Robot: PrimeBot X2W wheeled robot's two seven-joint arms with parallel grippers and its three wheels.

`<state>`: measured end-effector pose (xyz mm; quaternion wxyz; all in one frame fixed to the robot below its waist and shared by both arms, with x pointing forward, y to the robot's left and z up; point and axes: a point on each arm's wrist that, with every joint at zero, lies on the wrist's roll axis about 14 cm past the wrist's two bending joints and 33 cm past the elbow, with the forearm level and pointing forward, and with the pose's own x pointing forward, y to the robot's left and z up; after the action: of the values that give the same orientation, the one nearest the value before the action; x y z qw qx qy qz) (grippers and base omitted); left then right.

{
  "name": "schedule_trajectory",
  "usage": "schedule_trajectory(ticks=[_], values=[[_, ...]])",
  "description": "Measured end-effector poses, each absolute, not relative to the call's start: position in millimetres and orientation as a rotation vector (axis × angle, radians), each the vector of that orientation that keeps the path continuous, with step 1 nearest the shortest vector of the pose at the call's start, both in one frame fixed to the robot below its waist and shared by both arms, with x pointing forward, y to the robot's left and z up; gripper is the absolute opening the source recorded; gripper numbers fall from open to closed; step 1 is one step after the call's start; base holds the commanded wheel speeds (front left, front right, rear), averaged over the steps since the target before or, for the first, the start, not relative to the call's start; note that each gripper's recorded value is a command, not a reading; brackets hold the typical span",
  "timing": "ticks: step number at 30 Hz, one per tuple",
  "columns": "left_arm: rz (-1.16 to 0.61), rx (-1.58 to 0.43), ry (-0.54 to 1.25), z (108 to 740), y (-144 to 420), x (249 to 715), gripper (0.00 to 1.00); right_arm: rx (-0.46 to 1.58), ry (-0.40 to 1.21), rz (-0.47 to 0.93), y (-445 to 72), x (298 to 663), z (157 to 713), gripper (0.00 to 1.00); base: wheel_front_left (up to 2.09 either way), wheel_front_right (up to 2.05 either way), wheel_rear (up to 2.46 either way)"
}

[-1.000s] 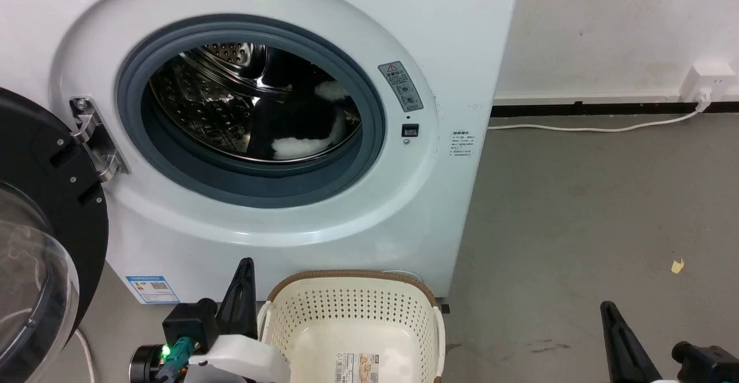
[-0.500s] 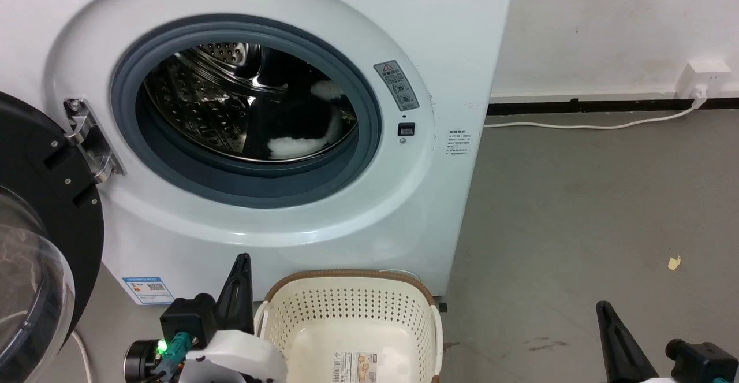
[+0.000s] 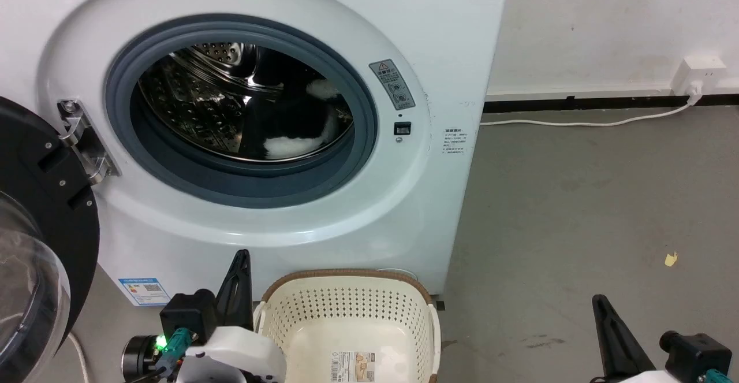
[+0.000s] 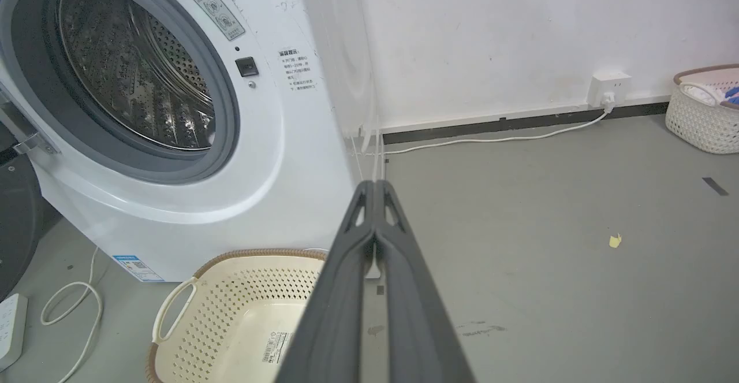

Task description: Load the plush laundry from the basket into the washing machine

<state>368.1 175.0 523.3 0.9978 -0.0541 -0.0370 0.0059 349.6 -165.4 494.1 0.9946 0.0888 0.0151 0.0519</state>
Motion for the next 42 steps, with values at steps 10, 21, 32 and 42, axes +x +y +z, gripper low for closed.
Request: schedule_trajectory(ticks=[10, 21, 32, 42], values=[[0.01, -0.092, -0.072, 526, 175, 370, 0.0, 0.157, 0.031, 0.11, -164, 351, 497, 0.0, 0.0, 0.0, 0.0], [0.001, -0.075, -0.067, 527, 174, 371, 0.0, 0.131, 0.026, 0.116, -163, 354, 500, 0.0, 0.0, 0.0, 0.0], [0.005, -0.062, -0.057, 527, 175, 371, 0.0, 0.103, 0.025, 0.121, -162, 357, 504, 0.0, 0.0, 0.0, 0.0], [-0.002, -0.039, -0.05, 528, 174, 372, 0.0, 0.081, 0.028, 0.122, -162, 358, 505, 0.0, 0.0, 0.0, 0.0]])
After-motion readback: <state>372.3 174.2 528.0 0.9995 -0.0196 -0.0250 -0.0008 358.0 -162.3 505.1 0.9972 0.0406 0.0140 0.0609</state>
